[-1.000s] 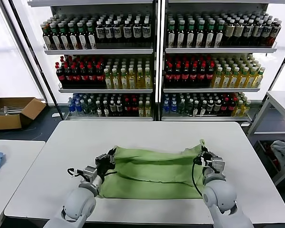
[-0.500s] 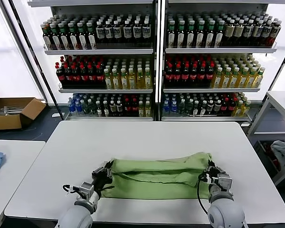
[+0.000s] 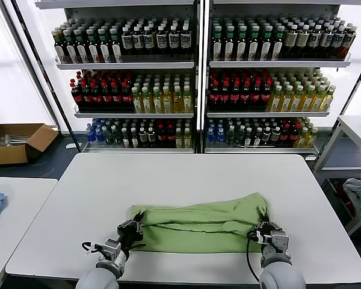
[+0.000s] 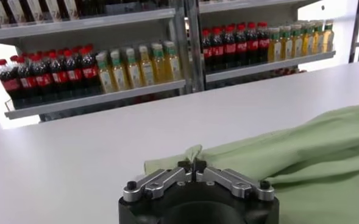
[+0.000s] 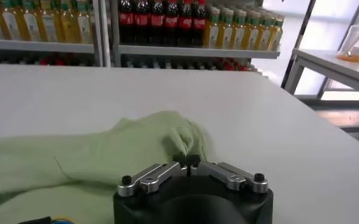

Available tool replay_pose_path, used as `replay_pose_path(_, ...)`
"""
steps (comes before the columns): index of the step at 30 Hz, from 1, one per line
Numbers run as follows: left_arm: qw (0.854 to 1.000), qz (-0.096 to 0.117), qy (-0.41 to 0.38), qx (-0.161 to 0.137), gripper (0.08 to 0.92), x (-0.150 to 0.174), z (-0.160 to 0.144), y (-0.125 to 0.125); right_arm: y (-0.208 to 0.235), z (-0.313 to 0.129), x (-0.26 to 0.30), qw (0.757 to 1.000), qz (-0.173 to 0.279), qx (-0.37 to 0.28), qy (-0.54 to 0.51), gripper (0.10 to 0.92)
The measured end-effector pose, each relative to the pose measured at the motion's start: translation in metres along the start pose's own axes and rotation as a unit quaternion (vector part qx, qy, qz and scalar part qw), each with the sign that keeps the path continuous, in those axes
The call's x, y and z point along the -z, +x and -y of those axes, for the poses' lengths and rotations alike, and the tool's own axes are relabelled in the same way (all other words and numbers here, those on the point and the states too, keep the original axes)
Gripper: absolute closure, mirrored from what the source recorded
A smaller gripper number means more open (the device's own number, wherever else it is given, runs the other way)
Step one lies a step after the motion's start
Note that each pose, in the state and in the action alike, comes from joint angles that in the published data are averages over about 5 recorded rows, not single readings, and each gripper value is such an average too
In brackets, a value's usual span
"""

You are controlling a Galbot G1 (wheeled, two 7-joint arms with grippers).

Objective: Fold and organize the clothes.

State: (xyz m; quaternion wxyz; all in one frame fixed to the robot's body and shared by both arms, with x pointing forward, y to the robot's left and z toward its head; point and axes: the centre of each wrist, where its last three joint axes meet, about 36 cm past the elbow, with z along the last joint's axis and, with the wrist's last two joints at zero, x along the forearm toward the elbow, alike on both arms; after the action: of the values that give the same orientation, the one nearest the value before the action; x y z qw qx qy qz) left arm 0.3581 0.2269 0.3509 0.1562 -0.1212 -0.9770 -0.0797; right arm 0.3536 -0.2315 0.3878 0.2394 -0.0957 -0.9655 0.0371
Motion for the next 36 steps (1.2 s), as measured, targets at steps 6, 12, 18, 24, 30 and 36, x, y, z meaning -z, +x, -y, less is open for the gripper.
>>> replay_pose_path(6,1.000,0.003,-0.003,0.003,0.785,0.000,0.000,-0.005,0.005,-0.001,-0.006,1.000,-0.001,-0.003,0.002,0.916)
replay_pose_path(12,1.000,0.009,-0.009,0.007,0.612,0.002,0.003,-0.005,0.011,0.001,-0.005,1.000,0.004,-0.009,0.002,0.829)
replay_pose_path(18,1.000,0.016,-0.016,0.014,0.439,0.008,0.006,0.001,0.026,0.008,0.004,0.999,0.029,-0.013,-0.008,0.656)
replay_pose_path(24,1.000,0.011,-0.008,0.026,0.266,0.014,0.012,0.010,0.044,0.016,0.023,0.997,0.070,-0.016,-0.018,0.483)
replay_pose_path(30,0.999,-0.008,0.018,0.041,0.180,0.013,0.016,0.013,0.057,0.015,0.037,0.995,0.097,-0.012,-0.027,0.310)
replay_pose_path(36,0.996,-0.028,0.054,0.058,0.177,0.015,0.012,0.012,0.064,0.015,0.043,0.993,0.112,-0.008,-0.028,0.205)
